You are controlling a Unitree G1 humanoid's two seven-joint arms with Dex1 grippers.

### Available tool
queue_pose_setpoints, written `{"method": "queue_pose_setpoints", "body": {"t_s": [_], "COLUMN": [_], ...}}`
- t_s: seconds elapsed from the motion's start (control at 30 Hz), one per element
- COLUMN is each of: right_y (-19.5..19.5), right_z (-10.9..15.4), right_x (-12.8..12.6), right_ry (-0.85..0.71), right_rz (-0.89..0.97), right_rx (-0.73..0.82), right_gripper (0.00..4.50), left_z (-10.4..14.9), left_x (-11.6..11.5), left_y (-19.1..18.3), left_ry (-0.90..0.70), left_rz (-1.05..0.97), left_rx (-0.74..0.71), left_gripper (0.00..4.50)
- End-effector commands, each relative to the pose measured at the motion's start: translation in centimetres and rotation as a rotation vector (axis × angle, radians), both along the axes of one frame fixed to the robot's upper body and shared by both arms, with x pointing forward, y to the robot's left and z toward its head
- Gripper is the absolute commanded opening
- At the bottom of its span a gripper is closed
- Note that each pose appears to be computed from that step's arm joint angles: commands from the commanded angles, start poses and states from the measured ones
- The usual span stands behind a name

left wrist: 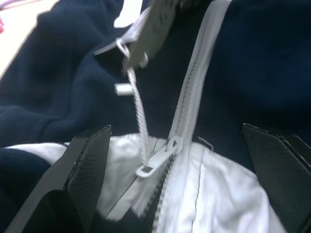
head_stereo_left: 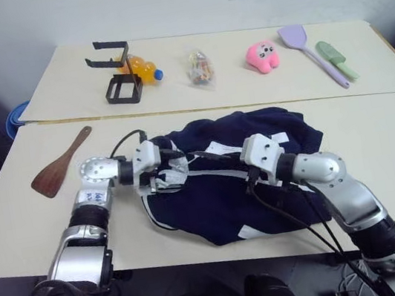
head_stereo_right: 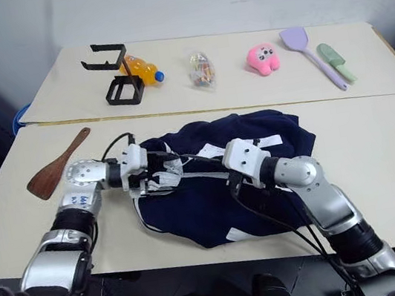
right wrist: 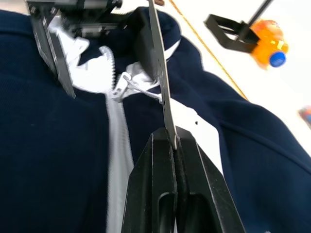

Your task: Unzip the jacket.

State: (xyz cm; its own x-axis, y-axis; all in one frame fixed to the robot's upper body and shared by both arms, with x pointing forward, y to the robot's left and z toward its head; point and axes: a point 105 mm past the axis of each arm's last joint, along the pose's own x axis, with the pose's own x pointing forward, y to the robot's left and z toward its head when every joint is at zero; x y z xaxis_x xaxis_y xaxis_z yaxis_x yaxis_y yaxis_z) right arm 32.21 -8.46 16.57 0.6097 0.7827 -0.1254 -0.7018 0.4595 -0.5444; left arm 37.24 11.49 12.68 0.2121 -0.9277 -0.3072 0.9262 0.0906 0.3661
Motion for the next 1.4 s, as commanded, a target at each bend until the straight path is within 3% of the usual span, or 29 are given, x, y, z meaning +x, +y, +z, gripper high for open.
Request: {"method": "queue_pose_setpoints", "body": {"t_s": [0.03,0.3,0.77,0.87,0.93,1.03,1.13,1.27,1.4], "right_y": [-1.7,-7.9,-20.8,-21.3,-19.1,-15.7,-12.7,-10.1,-9.7], "right_z": [2.1,2.5,2.2,2.0,2.0,0.3,-0.8,-1.1,-2.3], "right_x": [-0.2,-0.4,-6.1,-6.4,-6.6,-7.0,-7.7,-8.2,-8.0], "right_ry": [-0.097,-0.147,-0.177,-0.157,-0.116,0.048,0.140,0.061,-0.032], "right_rz": [-0.082,-0.369,-0.838,-0.839,-0.706,-0.536,-0.371,-0.240,-0.219], "right_rx": [0.001,-0.025,-0.133,-0.125,-0.038,0.033,0.050,-0.068,-0.204], "right_gripper": [0.05,0.05,0.05,0.05,0.05,0.51,1.47,2.92,4.03], "left_z": [-0.8,-5.1,-7.3,-7.5,-7.6,-7.5,-6.5,-4.6,-3.0], "left_x": [1.0,-0.1,-2.0,-2.2,-2.3,-2.4,-2.0,-2.1,-2.7], "left_y": [0.0,1.9,2.8,2.8,2.7,2.5,2.1,1.4,1.3], "left_ry": [0.023,0.232,0.347,0.350,0.348,0.338,0.260,0.191,0.152], "left_rz": [0.087,0.166,0.165,0.161,0.153,0.144,0.141,0.078,0.016], "left_rx": [0.040,0.143,0.178,0.177,0.175,0.158,0.098,0.001,-0.055], "left_gripper": [4.50,4.50,4.50,4.50,4.50,4.50,4.50,4.50,4.50]}}
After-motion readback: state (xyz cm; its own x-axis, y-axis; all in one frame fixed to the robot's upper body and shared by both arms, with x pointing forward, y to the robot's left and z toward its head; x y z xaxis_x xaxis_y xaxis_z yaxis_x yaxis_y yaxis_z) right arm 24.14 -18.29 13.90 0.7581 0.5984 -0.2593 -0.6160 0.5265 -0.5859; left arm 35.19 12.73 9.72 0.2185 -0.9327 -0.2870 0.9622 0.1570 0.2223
